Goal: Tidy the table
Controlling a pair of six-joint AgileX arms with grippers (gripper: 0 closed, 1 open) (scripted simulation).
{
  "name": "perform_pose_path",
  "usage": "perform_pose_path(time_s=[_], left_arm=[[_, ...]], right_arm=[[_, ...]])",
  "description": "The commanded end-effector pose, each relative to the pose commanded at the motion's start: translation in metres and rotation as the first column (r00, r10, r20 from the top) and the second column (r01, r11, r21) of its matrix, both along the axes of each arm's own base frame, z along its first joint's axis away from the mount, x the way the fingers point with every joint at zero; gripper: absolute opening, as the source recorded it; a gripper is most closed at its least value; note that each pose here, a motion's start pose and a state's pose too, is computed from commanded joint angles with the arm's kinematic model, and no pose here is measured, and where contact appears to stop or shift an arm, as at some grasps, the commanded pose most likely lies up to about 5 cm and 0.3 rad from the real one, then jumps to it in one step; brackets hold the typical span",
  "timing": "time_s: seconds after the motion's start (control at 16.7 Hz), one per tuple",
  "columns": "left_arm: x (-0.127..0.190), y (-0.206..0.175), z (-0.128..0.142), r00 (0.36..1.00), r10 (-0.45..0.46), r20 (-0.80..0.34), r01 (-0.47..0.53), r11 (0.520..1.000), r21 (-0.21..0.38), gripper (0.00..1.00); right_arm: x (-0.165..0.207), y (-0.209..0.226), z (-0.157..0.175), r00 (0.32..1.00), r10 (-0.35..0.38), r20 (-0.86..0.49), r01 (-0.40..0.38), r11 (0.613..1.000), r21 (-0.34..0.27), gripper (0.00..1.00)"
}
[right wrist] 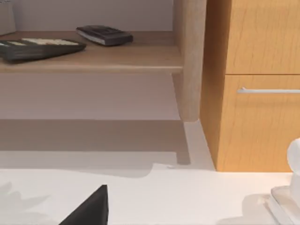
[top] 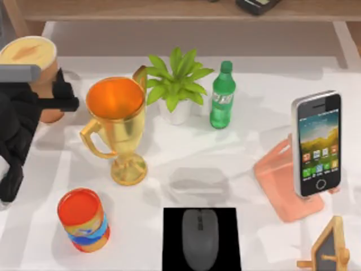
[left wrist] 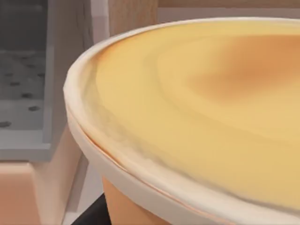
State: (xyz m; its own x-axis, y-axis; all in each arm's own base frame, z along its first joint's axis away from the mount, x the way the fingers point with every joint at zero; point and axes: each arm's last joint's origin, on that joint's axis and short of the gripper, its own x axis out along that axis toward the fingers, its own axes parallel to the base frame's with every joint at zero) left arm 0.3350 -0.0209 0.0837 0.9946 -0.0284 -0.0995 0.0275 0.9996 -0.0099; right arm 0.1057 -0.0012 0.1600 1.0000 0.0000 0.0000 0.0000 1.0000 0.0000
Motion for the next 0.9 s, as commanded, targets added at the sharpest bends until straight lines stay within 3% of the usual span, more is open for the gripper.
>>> perform_pose_path(time_s=[0.3, 0.6, 0.9], left_arm=[[0.003, -0.001, 0.004, 1.000, -0.003, 0.024, 0.003, 1.000, -0.001, 0.00], [0.013, -0.026, 0.053, 0.982, -0.060, 0.181, 0.065, 0.998, -0.021, 0.00], [0.020, -0.062, 0.105, 0.957, -0.124, 0.262, 0.141, 0.989, -0.044, 0.00]], right_arm=[[0.000, 0.000, 0.000, 1.000, 0.000, 0.000, 0.000, 1.000, 0.000, 1.00], [0.000, 0.000, 0.000, 1.000, 0.000, 0.000, 0.000, 1.000, 0.000, 1.00], [0.000, 0.000, 0.000, 1.000, 0.000, 0.000, 0.000, 1.000, 0.000, 1.00]])
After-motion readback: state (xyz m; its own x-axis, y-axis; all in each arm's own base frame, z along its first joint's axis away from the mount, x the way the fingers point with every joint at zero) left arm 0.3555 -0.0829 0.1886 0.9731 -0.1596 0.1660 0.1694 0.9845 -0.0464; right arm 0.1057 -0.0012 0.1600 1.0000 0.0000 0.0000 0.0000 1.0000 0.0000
